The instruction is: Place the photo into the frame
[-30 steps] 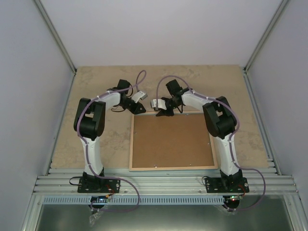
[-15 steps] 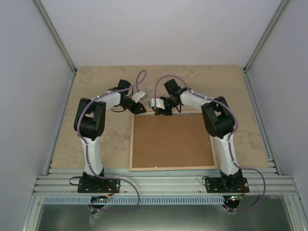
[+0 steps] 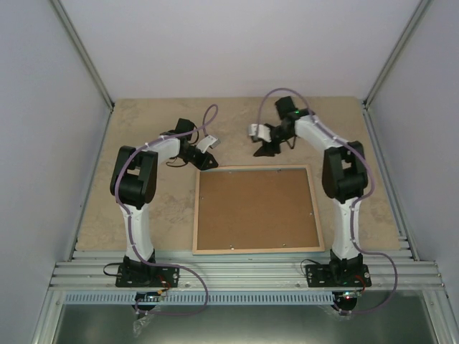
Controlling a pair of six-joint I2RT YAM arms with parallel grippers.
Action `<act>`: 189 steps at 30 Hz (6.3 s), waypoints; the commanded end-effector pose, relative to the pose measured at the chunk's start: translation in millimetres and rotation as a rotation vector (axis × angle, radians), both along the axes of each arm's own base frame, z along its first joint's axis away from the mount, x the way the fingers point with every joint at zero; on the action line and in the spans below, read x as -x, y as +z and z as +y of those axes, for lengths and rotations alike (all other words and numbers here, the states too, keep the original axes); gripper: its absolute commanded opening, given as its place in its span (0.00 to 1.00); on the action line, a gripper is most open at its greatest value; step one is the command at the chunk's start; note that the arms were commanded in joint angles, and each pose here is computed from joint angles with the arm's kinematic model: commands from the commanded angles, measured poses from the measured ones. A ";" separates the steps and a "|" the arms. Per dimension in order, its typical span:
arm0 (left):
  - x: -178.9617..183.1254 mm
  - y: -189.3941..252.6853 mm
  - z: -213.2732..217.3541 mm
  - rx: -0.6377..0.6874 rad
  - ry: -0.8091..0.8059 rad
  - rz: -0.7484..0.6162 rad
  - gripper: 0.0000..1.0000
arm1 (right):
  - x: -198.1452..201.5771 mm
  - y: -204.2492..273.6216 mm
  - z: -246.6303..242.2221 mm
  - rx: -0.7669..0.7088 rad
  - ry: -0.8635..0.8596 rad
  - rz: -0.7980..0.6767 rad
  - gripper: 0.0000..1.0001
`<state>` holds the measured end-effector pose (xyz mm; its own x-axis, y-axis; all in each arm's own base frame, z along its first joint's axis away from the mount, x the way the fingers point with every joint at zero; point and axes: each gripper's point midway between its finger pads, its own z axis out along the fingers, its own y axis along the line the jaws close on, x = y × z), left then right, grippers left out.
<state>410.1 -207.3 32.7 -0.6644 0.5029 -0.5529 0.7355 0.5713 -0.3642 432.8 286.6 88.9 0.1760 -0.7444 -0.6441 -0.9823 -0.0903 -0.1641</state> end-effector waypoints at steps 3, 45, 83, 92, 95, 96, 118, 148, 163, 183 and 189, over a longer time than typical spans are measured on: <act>20.9 -50.6 16.2 -0.140 0.021 0.101 0.15 | 9.0 -5.5 -96.1 0.085 -0.033 0.037 0.57; 19.6 -51.9 18.3 -0.150 0.049 0.096 0.15 | 74.6 -106.5 -115.5 0.280 0.002 0.128 0.20; 16.7 -53.5 19.4 -0.160 0.063 0.100 0.16 | 96.9 -109.5 -110.9 0.285 0.182 0.178 0.42; 17.2 -53.8 19.2 -0.159 0.061 0.103 0.16 | 111.9 -108.6 -128.7 0.318 0.290 0.211 0.36; 17.3 -54.0 19.4 -0.160 0.061 0.103 0.16 | 114.8 -109.0 -130.8 0.322 0.306 0.225 0.38; 17.3 -54.0 19.4 -0.160 0.061 0.103 0.16 | 115.0 -109.7 -130.7 0.323 0.310 0.225 0.38; 17.3 -53.6 19.2 -0.159 0.060 0.102 0.16 | 105.0 -122.6 -137.7 0.457 0.348 0.088 0.30; 20.2 -52.0 18.3 -0.150 0.045 0.094 0.16 | 99.3 -115.3 -162.0 0.749 0.470 0.073 0.41; 20.3 -51.5 18.4 -0.149 0.045 0.089 0.16 | 83.0 -147.0 -172.4 0.866 0.417 -0.022 0.19; 2.4 -9.5 9.9 -0.112 0.012 -0.039 0.28 | 45.4 -91.1 -115.4 0.600 0.218 -0.085 0.37; -15.6 35.0 -13.6 -0.134 -0.102 -0.162 0.51 | 10.4 -24.7 -107.6 0.379 0.005 0.019 0.62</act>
<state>428.3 -213.3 55.7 -0.5730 0.5858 -0.5731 0.7935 0.5715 -0.2093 424.7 181.7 38.2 0.3442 -0.9243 -0.1646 -0.9315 -0.3143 -0.1830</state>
